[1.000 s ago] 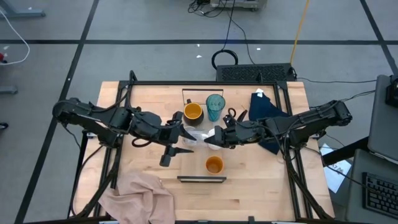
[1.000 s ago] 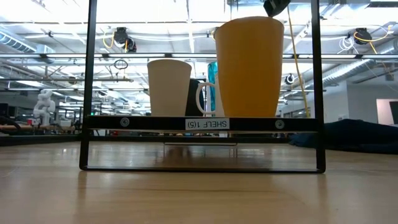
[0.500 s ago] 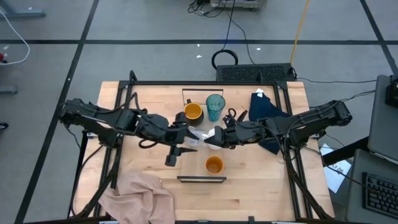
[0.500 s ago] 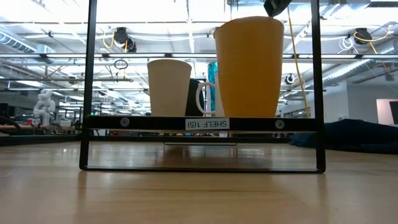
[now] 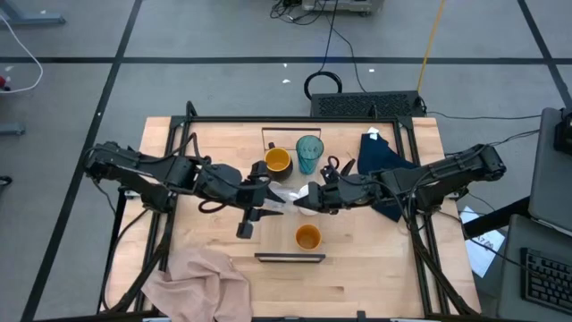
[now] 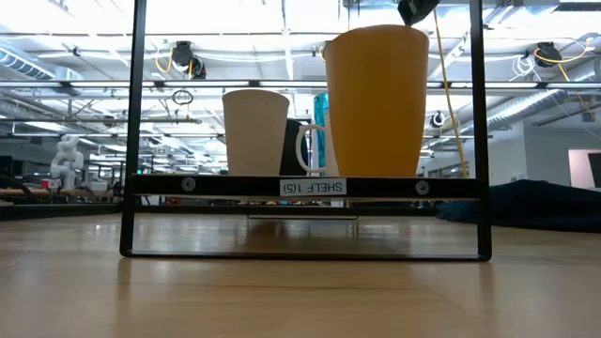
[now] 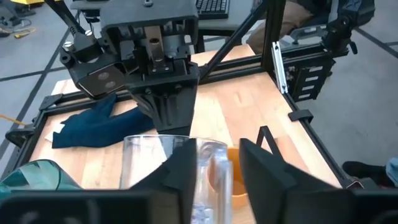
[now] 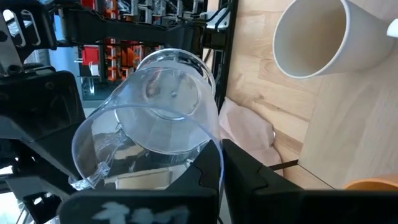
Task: Stack small to large cups/mugs on shelf
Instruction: Put the transparent mug on the shelf
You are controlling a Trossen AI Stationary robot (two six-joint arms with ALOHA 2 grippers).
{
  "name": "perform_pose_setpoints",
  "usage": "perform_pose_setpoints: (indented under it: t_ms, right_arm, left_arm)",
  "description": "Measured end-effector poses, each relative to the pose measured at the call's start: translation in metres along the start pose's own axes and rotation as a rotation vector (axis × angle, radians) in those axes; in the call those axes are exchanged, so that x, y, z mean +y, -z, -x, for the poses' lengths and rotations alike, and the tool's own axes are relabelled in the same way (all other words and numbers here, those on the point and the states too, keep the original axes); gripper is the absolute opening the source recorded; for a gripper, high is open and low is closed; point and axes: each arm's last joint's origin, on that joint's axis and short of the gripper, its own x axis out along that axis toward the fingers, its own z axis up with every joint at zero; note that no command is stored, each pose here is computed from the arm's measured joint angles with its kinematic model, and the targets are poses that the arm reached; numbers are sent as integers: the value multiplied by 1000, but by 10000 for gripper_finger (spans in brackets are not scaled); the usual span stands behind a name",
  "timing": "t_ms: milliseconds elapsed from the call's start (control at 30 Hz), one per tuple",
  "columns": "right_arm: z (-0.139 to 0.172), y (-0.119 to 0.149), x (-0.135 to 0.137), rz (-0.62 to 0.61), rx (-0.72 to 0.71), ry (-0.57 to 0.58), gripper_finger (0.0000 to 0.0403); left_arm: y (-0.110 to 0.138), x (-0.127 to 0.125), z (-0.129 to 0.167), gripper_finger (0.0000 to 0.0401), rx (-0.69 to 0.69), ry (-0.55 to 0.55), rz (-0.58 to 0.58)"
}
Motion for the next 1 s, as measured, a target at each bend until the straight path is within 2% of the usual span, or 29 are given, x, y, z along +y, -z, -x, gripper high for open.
perform_pose_setpoints:
  t_ms: [233, 433, 700, 867, 1000]
  right_arm:
    - [0, 0, 0, 0, 5, 2, 0]
    - [0, 0, 0, 5, 4, 5, 0]
    - [0, 0, 2, 59, 6, -24, 6]
    - [0, 0, 4, 81, 7, -46, 47]
    - [0, 0, 5, 80, 8, -53, 89]
  left_arm:
    - [0, 1, 1, 17, 5, -16, -26]
    - [0, 1, 1, 29, 7, -26, -23]
    - [-1, 2, 6, 14, -4, -19, 22]
    - [-1, 4, 8, 33, -10, -10, 46]
    - [-1, 3, 8, 22, -7, -2, 52]
